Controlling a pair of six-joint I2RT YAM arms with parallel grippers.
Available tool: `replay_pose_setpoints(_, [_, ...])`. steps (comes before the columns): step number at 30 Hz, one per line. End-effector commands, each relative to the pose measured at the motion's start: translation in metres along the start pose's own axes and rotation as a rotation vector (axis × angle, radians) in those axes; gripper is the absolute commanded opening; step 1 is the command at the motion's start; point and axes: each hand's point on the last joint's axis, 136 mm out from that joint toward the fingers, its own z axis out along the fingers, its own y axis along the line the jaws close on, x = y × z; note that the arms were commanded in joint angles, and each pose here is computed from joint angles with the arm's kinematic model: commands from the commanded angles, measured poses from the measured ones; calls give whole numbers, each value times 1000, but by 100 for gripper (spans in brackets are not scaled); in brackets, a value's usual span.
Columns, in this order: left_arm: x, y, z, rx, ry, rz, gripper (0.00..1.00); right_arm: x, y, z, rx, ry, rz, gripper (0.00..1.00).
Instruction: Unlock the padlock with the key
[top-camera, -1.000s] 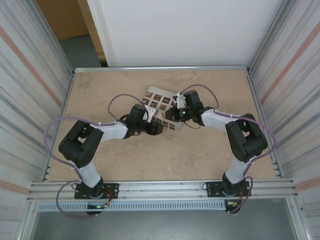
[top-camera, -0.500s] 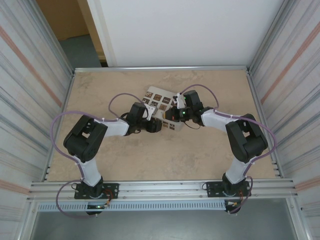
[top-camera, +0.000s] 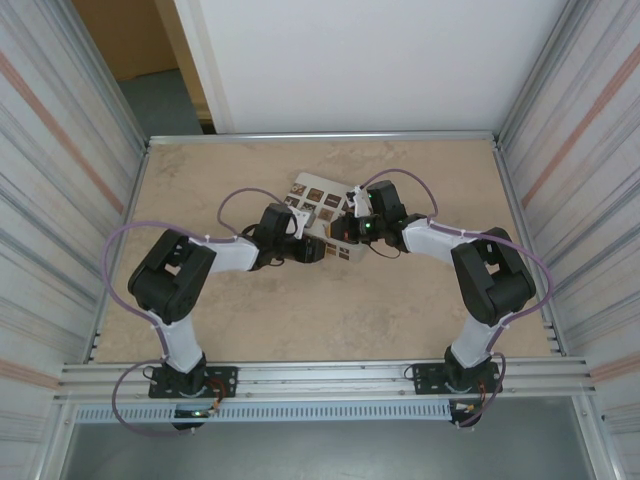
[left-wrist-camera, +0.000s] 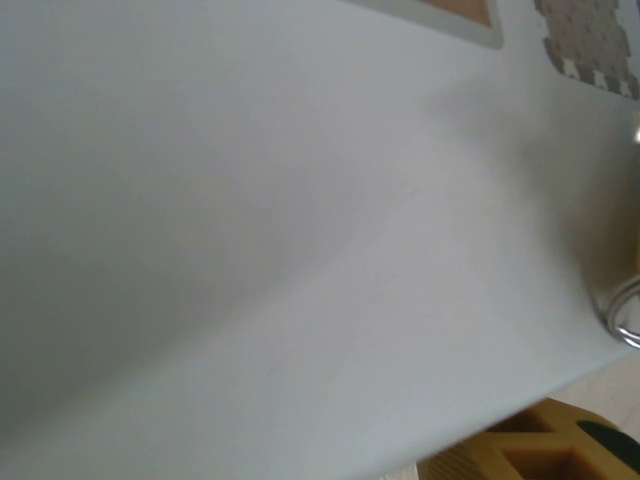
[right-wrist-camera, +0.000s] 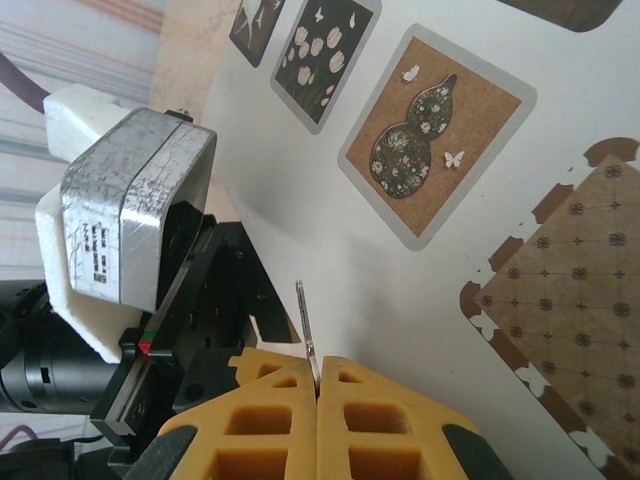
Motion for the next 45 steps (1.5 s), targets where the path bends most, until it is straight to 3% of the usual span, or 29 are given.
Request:
replay_pose_setpoints(1, [-23, -10, 3, 44, -63, -13, 45, 35, -32, 6, 108, 85, 95, 0])
replay_pose_setpoints(14, [-19, -1, 13, -10, -49, -119, 42, 35, -31, 7, 106, 83, 94, 0])
replay_pose_setpoints(20, [-21, 1, 13, -23, -57, -129, 33, 34, -28, 5, 102, 79, 89, 0])
replay_pose_setpoints(24, [-22, -2, 9, -22, -71, -118, 27, 28, -17, -2, 84, 55, 67, 0])
replay_pose_setpoints(31, [-21, -12, 2, -5, -69, -116, 26, 22, -1, -28, 87, 15, -2, 0])
replay_pose_setpoints(38, [-21, -28, -14, 25, -45, -188, 21, 47, -1, -61, 134, 4, -108, 0])
replay_pose_setpoints(45, [-22, -44, -26, 70, 2, -268, 16, 80, -11, -68, 238, 38, -246, 0])
